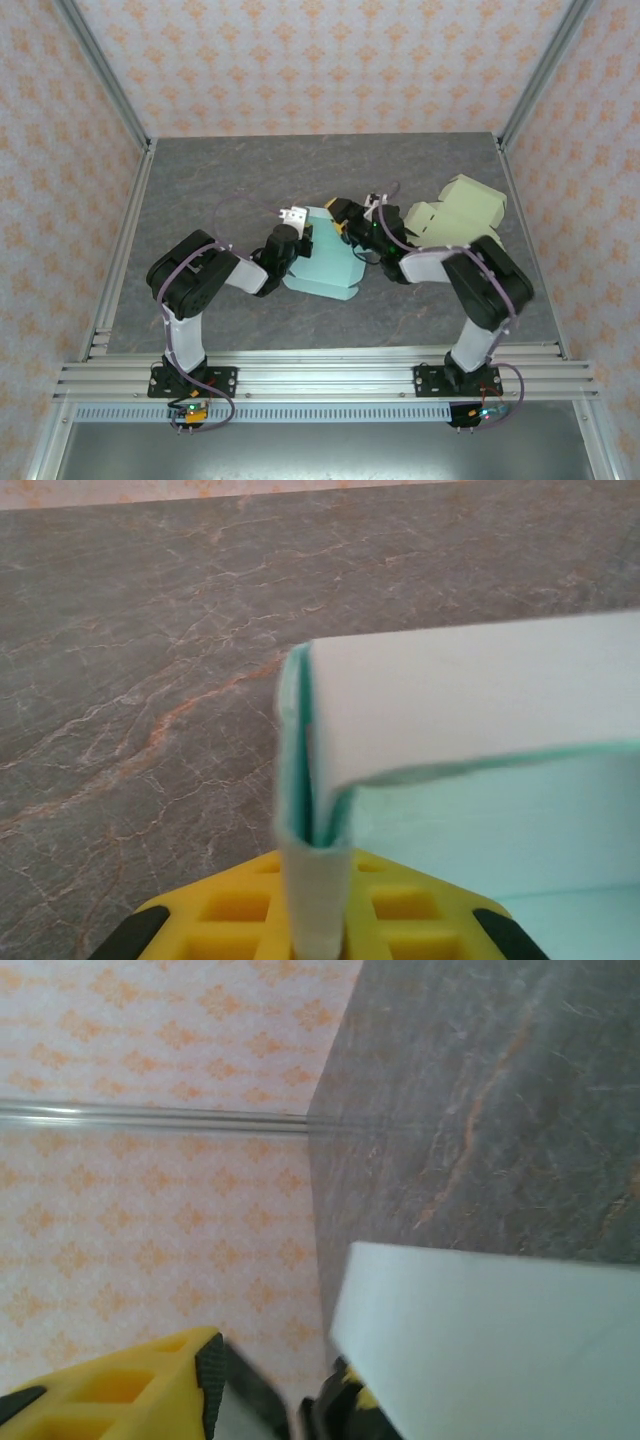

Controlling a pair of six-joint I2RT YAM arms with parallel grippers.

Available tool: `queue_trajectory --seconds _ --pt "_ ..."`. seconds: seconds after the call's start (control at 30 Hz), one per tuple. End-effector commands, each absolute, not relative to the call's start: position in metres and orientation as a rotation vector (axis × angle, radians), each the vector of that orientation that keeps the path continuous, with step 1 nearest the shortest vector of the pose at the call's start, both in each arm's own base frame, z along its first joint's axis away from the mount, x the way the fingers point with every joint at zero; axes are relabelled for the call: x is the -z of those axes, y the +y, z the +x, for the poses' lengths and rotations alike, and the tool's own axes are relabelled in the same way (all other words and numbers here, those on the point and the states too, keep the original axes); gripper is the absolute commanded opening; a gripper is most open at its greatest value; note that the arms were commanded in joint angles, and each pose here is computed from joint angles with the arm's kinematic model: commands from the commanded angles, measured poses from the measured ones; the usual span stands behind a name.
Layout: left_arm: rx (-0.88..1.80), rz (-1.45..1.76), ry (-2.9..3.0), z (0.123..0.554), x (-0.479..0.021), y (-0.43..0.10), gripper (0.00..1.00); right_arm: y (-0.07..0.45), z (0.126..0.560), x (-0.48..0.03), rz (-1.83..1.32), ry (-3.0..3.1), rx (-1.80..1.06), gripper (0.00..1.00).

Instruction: Fold the paper box

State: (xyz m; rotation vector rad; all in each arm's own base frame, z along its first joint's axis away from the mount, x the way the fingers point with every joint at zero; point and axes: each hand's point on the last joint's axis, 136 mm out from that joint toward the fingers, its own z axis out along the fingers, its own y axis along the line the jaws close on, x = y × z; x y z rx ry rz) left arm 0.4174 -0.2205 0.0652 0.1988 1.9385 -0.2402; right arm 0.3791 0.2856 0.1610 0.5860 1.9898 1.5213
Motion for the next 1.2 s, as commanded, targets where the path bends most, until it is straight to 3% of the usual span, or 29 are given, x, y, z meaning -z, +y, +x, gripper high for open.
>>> queue_trajectory --seconds 0.0,0.2,0.33,0.5,0.67,0.97,1.17 --pt "0.230 0.232 1.921 0.412 -0.067 -0.221 0.15 0.266 0.362 -0.180 0.422 2.078 -1.341 0.59" --pt "0.281 0.285 1.901 0.403 -0.063 -0.227 0.15 0.187 0.370 -0.216 0.440 2.324 -0.724 0.59" --pt "0.250 0.271 1.924 0.397 -0.053 -0.217 0.15 0.166 0.387 -0.222 0.284 2.433 -0.590 0.61" --pt "0.253 0.290 1.938 0.384 -0.044 -0.211 0.15 0.200 0.402 -0.208 -0.091 2.541 -0.692 0.65" --pt "0.255 0.314 1.942 0.380 -0.034 -0.211 0.16 0.255 0.386 -0.176 -0.374 2.660 -0.938 0.66" --pt "0.254 0.351 1.942 0.389 -0.027 -0.220 0.19 0.302 0.373 -0.116 -0.619 2.760 -0.802 0.66" --pt "0.243 0.319 1.922 0.389 -0.027 -0.215 0.28 0.294 0.373 -0.087 -0.598 2.812 -0.674 0.56"
